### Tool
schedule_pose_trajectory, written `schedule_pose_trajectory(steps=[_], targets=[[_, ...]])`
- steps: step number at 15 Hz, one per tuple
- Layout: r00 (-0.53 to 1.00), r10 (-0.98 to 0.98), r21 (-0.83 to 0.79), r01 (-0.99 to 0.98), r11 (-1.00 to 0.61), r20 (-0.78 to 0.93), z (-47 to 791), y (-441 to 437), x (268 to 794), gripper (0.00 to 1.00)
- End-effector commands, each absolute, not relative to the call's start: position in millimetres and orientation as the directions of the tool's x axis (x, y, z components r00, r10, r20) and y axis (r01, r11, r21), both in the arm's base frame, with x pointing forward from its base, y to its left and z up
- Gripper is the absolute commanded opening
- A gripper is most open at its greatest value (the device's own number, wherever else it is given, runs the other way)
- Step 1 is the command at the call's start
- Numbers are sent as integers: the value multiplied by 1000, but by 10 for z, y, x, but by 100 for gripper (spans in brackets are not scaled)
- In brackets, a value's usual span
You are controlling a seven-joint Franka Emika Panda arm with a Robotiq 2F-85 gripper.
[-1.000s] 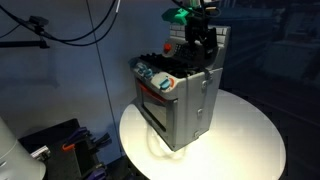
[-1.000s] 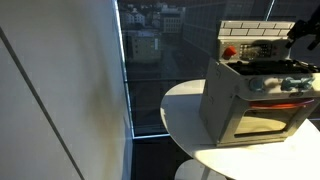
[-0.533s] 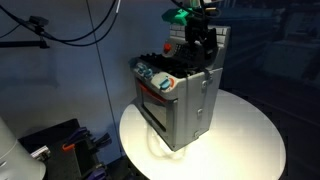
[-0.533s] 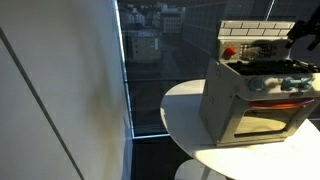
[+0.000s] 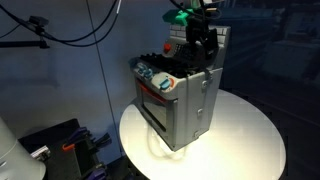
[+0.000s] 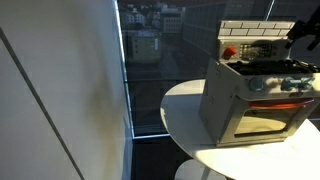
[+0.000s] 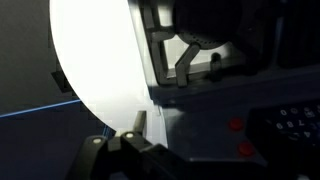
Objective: Push the orange button on the right side of the stove
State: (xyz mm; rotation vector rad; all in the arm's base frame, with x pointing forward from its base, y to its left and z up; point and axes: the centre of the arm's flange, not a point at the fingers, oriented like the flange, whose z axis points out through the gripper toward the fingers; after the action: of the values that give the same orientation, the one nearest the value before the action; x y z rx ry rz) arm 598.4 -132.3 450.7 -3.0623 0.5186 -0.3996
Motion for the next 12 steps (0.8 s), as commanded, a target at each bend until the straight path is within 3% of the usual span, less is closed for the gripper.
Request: schedule_pose_trajectory(steps=[1,12], targets=[[898,-346,-63,-342,-938,271,4499,-1359,6041,100],[891,-340,-70,-335,-940,301,4431,-1371,6122,100]])
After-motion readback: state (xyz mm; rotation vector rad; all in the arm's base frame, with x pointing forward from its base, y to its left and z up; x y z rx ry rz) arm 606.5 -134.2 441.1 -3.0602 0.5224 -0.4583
